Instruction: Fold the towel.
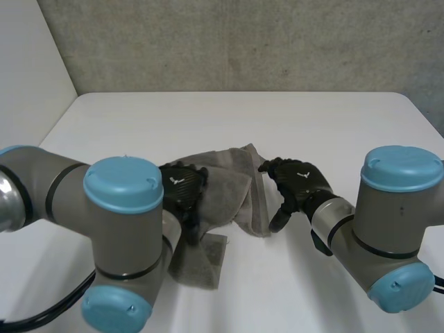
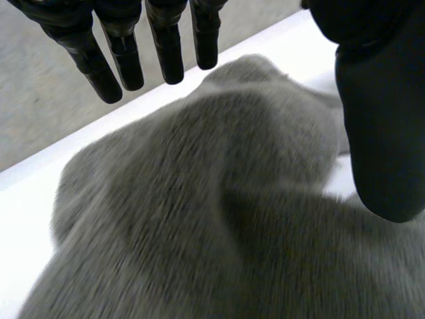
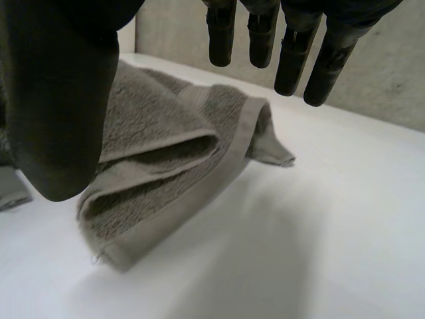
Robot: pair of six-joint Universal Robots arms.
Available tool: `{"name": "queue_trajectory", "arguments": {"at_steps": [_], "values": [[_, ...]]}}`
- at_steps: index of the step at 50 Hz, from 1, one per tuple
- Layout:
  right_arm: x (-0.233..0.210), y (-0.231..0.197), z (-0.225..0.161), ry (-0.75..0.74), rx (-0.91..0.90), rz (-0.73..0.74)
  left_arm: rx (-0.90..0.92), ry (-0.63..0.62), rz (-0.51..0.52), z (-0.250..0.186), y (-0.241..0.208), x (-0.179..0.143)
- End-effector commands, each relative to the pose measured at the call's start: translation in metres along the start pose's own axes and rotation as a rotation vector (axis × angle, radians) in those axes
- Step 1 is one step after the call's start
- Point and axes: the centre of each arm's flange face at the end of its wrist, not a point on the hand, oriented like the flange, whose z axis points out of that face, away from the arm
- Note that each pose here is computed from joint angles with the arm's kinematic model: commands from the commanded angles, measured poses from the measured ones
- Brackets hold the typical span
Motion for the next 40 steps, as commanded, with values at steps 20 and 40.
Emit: {"name": "queue_trajectory", "arguments": {"at_steps": [20, 40], "values": [[-0.03, 0.048, 0.03, -0.071, -0.079, -0.038, -0.118, -0.026, -0.121, -0.027, 0.038, 0.006], [-0.024, 0.043, 0.05, -0.028, 0.012, -0.112, -0.142, -0.031, -0.109, -0.017, 0.046, 0.008]]}}
